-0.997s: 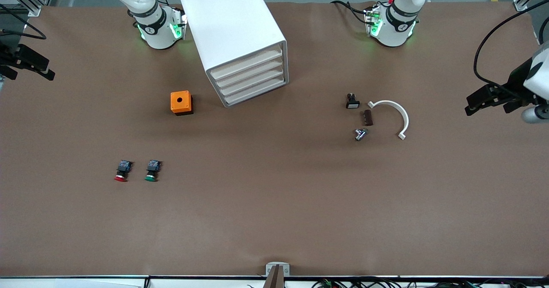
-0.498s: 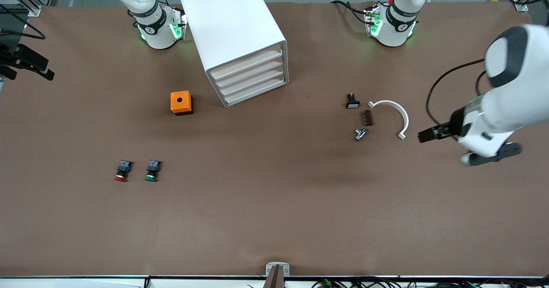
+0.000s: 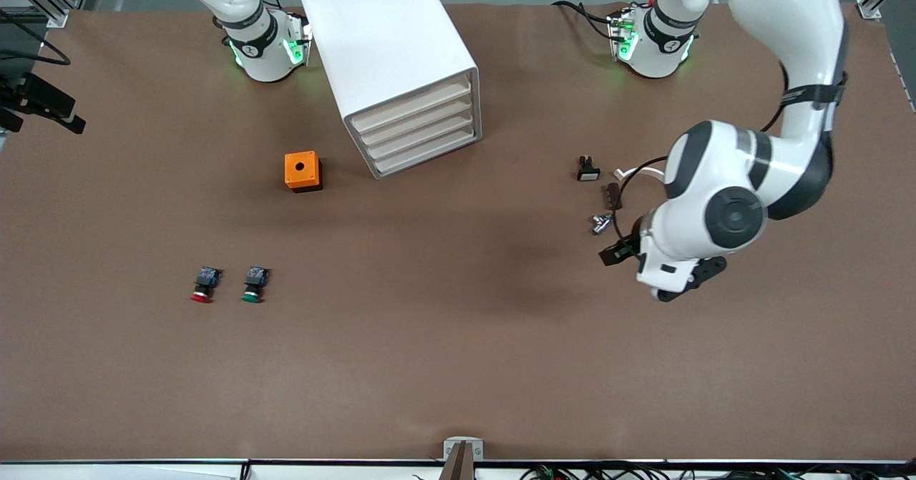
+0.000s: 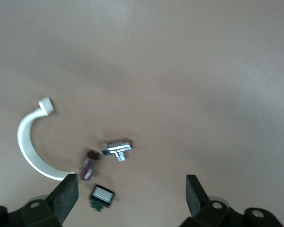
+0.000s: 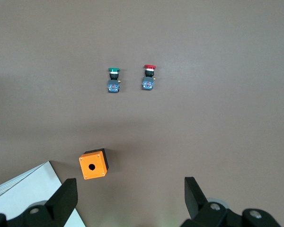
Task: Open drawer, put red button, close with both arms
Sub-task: 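Reach the left gripper to the white cabinet's top drawer handle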
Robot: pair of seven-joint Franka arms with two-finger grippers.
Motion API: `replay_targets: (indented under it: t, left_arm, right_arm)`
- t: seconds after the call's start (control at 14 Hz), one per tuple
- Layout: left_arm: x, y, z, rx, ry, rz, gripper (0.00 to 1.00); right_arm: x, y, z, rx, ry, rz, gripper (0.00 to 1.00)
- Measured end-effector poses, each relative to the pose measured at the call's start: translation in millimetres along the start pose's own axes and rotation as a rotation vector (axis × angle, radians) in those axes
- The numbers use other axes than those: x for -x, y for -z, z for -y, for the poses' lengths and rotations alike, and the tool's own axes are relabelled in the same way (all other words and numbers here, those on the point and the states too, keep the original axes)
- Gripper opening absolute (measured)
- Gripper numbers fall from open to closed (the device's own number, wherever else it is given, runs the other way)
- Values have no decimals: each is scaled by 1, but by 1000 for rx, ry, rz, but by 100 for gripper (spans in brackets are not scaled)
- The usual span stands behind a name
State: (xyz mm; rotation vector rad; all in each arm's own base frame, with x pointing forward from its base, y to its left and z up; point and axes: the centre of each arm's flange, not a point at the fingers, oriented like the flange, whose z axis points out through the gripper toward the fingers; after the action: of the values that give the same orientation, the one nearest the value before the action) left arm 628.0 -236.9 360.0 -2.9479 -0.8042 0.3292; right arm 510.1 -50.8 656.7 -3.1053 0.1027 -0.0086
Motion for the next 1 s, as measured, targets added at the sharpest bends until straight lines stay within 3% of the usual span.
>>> replay_targets:
  t: [0.21, 0.57, 0.78, 1.0]
  left_arm:
    - [22, -28, -31, -44, 94, -2, 100]
    - [46, -67, -58, -87, 246, 31, 100]
    - [66, -82, -69, -73, 285, 198, 100]
    - [110, -97, -84, -157, 351, 380, 100]
  right_arm:
    - [-1, -2, 0, 0, -1, 3, 100]
    - [-23, -37, -2, 19, -3, 61, 100]
    - [-40, -60, -5, 50, -2, 76, 100]
    - [-58, -96, -12, 65, -12, 121, 100]
